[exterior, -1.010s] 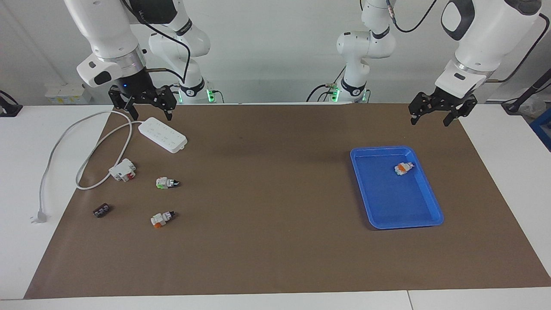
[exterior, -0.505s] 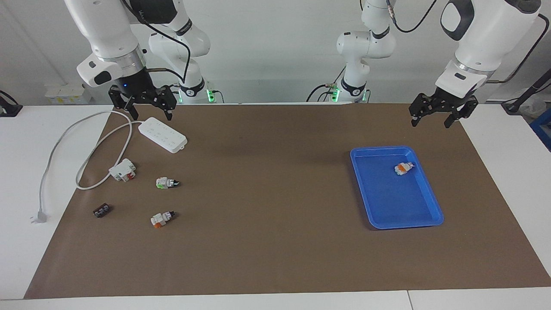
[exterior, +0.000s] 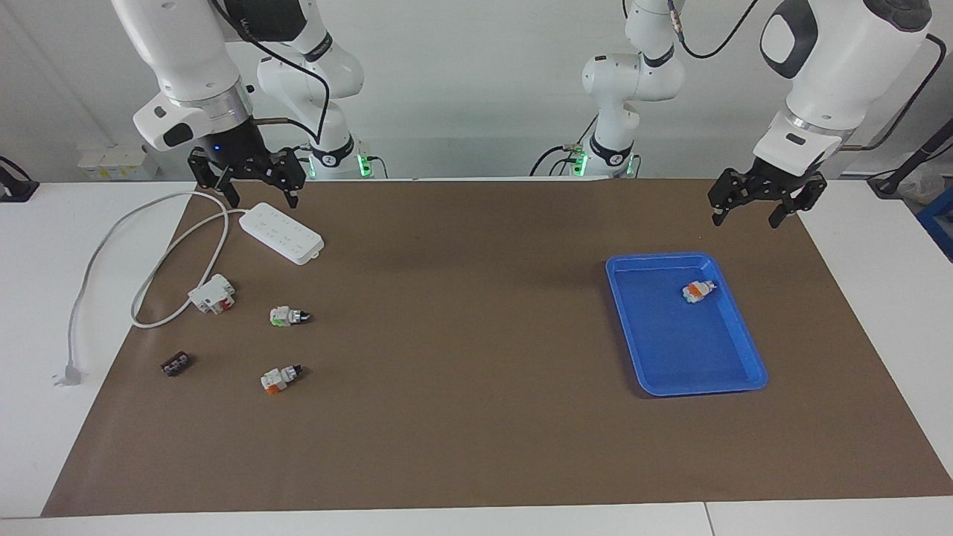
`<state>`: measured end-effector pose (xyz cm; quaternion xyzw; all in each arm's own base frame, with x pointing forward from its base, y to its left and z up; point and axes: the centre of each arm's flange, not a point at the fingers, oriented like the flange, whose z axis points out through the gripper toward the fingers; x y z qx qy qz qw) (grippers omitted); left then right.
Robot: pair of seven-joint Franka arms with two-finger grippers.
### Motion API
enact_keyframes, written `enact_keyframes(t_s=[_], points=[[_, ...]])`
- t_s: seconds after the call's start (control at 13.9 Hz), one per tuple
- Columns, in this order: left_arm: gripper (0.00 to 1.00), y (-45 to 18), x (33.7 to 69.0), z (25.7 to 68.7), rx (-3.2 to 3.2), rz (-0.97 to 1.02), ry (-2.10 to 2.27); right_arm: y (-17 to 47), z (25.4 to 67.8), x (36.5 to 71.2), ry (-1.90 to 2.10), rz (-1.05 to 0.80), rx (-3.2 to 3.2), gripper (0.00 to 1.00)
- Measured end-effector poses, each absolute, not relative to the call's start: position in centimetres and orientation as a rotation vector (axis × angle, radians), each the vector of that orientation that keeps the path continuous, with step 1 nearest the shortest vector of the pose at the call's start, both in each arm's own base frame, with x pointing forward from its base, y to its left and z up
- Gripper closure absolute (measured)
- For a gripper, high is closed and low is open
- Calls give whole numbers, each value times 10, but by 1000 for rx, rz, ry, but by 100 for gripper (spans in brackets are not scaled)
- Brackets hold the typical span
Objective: Turn and place switch with both arms
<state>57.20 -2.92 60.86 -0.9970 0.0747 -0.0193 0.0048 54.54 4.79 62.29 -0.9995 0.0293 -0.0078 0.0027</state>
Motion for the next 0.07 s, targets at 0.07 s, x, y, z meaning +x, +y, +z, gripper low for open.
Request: enact_keyframes(t_s=[0.07], points=[[0, -29, 572, 609, -3123, -61, 235, 48, 623, 545, 92, -25, -3135, 0]])
